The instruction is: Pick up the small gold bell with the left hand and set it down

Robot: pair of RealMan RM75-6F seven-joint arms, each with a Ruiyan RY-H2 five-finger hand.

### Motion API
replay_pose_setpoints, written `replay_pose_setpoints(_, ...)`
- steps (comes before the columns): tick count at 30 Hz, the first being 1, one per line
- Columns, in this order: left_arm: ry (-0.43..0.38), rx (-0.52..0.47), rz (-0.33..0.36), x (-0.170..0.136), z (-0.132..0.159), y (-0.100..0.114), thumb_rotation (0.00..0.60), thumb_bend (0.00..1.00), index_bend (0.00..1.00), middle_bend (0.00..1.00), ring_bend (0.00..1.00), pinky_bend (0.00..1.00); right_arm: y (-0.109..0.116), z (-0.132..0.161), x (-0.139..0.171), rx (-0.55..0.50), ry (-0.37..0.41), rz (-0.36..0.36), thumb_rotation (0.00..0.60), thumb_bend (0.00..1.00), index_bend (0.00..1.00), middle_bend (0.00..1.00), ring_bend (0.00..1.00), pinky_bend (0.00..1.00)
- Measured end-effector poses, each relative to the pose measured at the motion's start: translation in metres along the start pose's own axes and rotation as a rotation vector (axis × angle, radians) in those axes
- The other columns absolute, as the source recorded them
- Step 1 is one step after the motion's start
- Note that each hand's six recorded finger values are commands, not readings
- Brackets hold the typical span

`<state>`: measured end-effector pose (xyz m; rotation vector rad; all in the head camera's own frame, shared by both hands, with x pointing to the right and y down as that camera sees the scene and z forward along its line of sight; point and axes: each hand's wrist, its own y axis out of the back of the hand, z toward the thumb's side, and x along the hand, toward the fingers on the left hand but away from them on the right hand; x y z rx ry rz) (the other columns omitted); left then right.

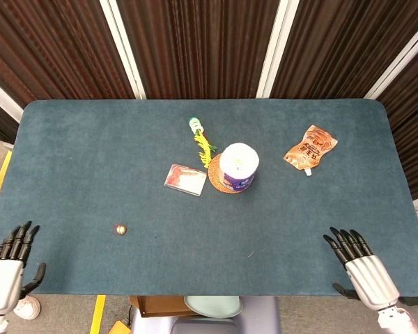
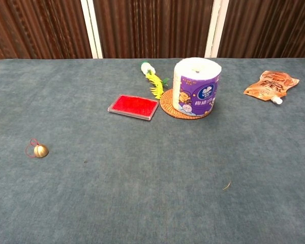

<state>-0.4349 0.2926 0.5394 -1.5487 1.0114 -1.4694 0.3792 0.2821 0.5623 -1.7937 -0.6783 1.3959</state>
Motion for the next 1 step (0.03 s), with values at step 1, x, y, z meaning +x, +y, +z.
replay_pose_setpoints(1, 0.003, -0.003, -0.010, -0.0003, -0.0004, -0.0015, 0.600, 0.42, 0.02, 0.00, 0.00, 0.02, -0.0015, 0.0011, -0.0008, 0.005, 0.002, 0.004, 0.600, 0.19, 0.00, 0.00, 0.00, 0.00)
